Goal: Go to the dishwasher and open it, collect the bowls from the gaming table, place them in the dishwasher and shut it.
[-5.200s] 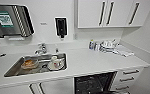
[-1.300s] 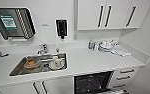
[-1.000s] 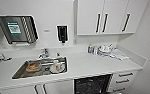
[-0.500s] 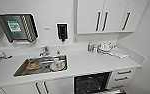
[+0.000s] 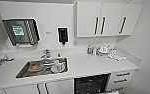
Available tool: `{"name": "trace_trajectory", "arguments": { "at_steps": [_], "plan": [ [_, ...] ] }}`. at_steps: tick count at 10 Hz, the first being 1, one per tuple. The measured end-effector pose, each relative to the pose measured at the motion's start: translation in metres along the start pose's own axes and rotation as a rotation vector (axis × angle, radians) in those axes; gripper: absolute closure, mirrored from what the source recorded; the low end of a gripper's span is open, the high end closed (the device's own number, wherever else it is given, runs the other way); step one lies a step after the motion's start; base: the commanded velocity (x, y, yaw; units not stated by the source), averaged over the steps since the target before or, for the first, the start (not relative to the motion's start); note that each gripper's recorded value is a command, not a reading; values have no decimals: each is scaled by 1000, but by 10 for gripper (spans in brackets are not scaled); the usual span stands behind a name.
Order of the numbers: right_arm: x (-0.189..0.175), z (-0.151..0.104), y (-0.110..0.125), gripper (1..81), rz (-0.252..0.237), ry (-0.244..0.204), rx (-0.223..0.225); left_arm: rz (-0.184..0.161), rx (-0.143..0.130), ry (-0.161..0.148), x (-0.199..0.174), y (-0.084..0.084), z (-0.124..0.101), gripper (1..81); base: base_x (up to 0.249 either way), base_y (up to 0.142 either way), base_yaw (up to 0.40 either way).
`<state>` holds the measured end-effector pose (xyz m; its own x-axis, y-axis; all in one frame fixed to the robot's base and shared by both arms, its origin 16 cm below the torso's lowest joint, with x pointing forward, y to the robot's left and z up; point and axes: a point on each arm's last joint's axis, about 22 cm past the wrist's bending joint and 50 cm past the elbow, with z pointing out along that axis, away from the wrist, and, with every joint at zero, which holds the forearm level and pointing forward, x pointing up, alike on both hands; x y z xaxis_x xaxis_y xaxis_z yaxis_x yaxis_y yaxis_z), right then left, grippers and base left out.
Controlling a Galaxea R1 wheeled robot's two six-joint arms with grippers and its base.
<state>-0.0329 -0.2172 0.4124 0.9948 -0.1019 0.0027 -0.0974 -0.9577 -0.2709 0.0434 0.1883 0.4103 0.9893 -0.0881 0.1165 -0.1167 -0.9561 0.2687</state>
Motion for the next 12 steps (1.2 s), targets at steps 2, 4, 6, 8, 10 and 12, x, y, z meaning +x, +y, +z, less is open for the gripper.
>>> {"name": "trace_trajectory", "arguments": {
  "at_steps": [2, 4, 6, 8, 10, 12],
  "plan": [
    [2, -2, -1, 10, -9, 32, 3, 10, 3, 32, 3, 1, -5, 10, 0, 0, 0],
    [-15, -4, 1, 10, -7, 21, 0, 6, 2, 18, -17, 3, -7, 10, 0, 0, 0],
    [-30, -6, 2, 10, 2, -9, -2, -4, -2, -16, -35, 6, -8, 10, 0, 0, 0],
    [-33, -7, 2, 10, 6, -24, -5, -8, -4, -29, -37, 7, -7, 10, 0, 0, 0],
    [-21, -6, 1, 10, 1, -5, -2, -3, -3, -7, -24, 6, -7, 10, 0, 0, 0],
    [-7, -5, 0, 10, -11, 35, 1, 9, -1, 30, -11, 7, -8, 10, 0, 0, 0]
  ]
}}
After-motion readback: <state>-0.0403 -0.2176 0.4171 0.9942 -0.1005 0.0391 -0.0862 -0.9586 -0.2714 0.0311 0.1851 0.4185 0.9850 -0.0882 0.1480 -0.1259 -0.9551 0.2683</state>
